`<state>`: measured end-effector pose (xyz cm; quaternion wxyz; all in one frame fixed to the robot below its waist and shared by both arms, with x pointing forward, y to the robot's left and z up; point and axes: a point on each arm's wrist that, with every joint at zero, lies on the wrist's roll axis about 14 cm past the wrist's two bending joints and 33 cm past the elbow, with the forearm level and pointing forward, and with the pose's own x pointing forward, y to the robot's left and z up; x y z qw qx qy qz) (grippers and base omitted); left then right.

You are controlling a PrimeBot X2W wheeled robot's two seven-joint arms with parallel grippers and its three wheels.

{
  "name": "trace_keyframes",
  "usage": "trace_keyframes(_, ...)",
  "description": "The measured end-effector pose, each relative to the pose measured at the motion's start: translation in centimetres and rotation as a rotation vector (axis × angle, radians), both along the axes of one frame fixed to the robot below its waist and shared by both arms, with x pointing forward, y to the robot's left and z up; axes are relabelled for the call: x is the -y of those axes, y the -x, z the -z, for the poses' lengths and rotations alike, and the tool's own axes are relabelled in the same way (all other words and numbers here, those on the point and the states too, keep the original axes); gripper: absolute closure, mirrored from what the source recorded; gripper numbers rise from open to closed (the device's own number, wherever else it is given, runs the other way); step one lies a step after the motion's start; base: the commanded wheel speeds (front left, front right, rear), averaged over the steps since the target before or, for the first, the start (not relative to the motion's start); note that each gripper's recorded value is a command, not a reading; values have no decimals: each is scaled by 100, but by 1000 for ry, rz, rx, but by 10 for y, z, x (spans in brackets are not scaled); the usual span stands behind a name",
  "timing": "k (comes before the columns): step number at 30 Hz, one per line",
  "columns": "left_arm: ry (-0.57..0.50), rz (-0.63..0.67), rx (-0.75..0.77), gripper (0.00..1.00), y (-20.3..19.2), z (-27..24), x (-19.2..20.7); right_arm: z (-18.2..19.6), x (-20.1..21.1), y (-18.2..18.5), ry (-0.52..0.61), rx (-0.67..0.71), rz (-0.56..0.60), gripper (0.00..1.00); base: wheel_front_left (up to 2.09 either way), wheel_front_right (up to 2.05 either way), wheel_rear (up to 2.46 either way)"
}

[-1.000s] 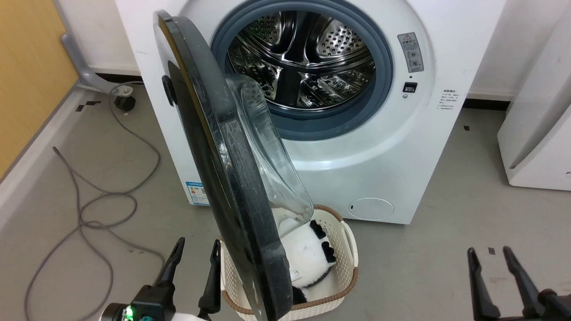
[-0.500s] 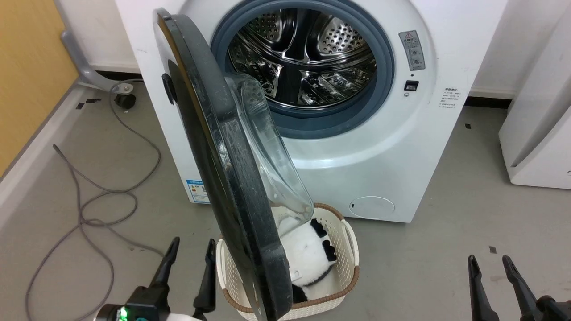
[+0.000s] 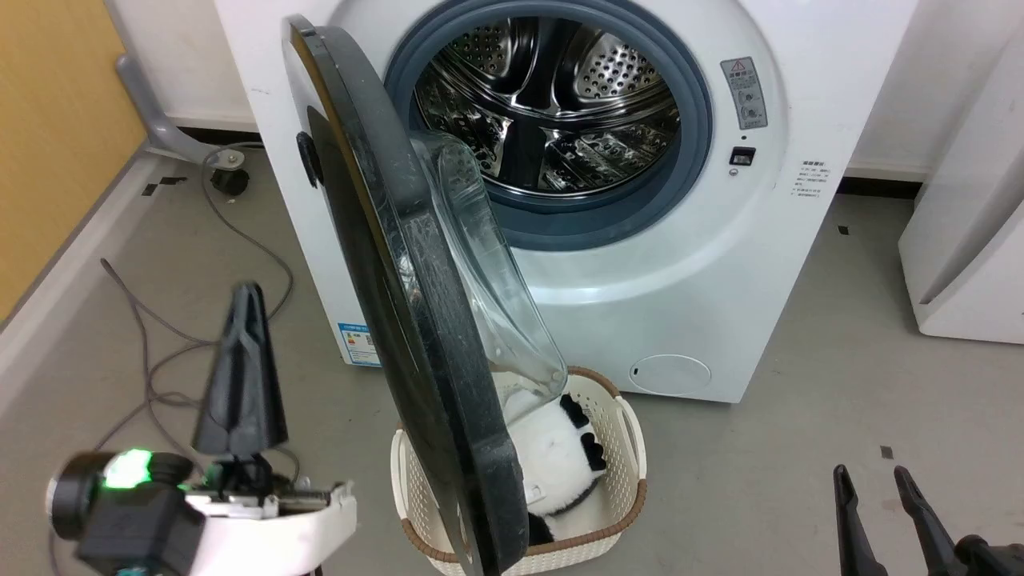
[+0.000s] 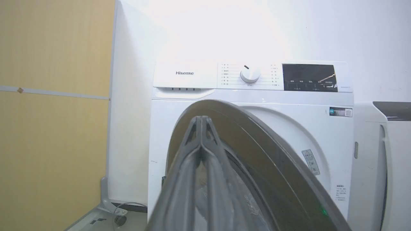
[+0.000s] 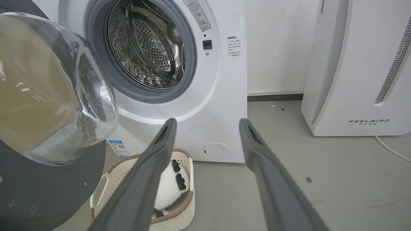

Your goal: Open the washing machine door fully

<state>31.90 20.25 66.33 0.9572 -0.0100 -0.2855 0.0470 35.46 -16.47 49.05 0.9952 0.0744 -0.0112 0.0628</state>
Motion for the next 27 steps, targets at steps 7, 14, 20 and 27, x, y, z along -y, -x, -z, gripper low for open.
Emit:
trace_keyframes(7,-16,27,210,100,17,-62,10,-2,0,0,-5,6,2,0,0,0,0)
trace_keyframes(14,-23,116,277,100,26,-79,35,-3,0,-2,-9,11,4,0,0,0,0)
trace_keyframes(20,-30,268,191,100,19,-60,74,-1,-1,-2,-10,7,1,0,0,0,0)
trace_keyframes(27,-20,390,-53,100,8,-8,113,0,-4,-3,-12,2,-6,0,0,0,0)
